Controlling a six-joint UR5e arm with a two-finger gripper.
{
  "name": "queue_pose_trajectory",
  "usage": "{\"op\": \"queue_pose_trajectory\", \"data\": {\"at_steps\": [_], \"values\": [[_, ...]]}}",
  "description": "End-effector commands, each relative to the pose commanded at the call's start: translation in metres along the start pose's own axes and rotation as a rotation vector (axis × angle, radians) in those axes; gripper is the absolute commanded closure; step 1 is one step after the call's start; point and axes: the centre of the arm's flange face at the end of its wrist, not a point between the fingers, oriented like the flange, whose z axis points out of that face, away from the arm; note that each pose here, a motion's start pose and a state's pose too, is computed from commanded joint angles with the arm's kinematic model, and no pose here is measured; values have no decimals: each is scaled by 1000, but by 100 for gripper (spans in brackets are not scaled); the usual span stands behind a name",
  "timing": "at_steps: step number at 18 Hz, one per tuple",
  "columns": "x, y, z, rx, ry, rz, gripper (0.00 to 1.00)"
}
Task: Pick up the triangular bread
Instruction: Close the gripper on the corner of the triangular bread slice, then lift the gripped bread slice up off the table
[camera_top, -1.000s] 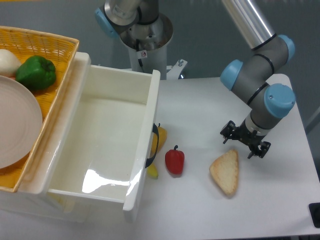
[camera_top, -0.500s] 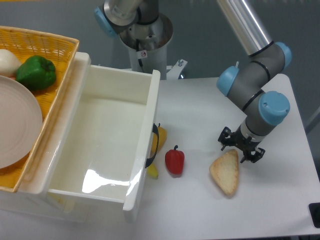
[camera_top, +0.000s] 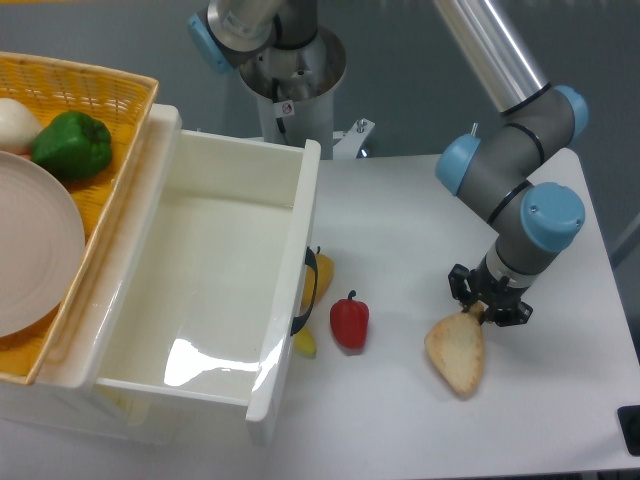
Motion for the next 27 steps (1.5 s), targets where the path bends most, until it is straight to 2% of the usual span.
{"op": "queue_pose_trajectory", "data": {"at_steps": [7, 10, 15, 18, 21, 27], "values": [[-18, 3, -33, 14, -62, 5, 93], [-22, 15, -42, 12, -66, 42, 98], [-23, 22, -51, 5, -60, 67, 98], [-33, 23, -67, -42, -90, 128, 97], [-46, 39, -84, -108, -52, 252, 97], [-63, 37, -109, -119, -95, 262, 96]]}}
